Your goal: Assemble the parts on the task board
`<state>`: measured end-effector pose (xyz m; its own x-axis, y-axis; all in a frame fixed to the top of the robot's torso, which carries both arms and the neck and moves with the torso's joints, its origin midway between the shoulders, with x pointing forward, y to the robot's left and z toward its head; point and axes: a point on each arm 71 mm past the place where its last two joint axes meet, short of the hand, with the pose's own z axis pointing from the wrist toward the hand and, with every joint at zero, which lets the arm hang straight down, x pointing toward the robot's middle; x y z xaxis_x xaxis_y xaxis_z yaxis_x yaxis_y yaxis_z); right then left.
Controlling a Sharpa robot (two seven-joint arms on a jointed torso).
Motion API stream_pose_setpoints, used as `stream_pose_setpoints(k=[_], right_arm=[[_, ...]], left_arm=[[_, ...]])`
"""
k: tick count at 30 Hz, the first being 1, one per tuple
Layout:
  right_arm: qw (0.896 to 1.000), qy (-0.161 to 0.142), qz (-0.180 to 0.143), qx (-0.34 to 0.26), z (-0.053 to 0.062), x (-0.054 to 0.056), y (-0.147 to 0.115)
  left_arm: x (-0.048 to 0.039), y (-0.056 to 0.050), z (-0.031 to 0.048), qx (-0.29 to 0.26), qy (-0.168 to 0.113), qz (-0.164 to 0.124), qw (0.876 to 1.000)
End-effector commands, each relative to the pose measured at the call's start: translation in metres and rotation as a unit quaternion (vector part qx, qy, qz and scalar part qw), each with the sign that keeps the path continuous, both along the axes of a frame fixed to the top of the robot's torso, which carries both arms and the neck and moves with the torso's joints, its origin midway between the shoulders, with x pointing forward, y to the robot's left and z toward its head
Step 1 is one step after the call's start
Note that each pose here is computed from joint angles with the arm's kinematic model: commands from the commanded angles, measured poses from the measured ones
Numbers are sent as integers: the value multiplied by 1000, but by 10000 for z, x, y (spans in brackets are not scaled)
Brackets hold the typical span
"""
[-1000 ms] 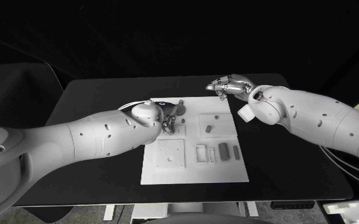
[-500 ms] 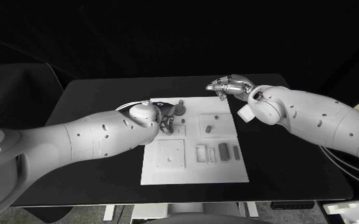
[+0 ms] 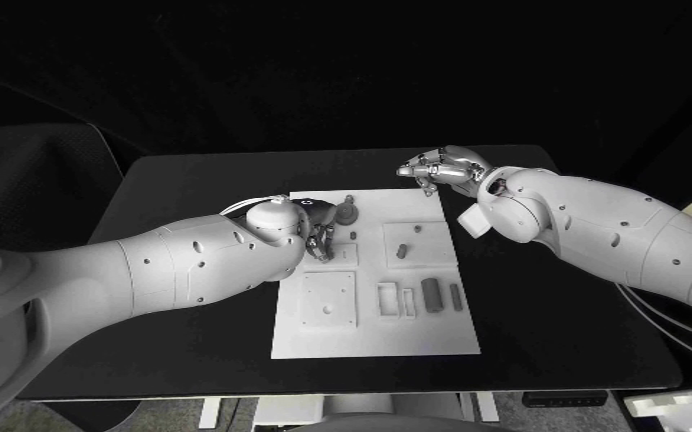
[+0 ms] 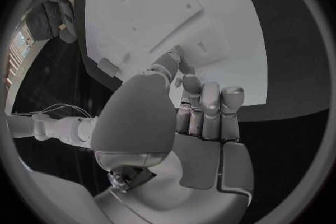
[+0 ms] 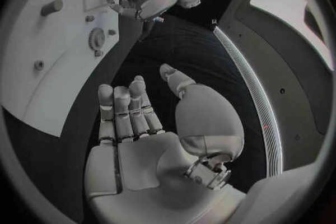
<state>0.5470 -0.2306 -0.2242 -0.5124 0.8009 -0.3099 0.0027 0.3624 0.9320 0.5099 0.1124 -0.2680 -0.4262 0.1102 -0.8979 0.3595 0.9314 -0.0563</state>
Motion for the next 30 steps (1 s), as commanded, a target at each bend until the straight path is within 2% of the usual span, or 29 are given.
stream_pose_setpoints(k=[1, 9, 23, 30], right_arm=[[1000, 2, 11, 1, -1, -7, 22], [1000, 1, 12, -4, -6, -2, 32], [999, -8, 21, -39, -19, -12, 58], [993, -23, 57, -100, -40, -74, 167]], left_arm=[[0, -32, 10, 8, 5, -3, 1000], [23, -69, 41, 23, -15, -4, 1000], [26, -60, 36, 29, -11, -3, 1000], [31, -37, 42, 25, -15, -1, 1000]])
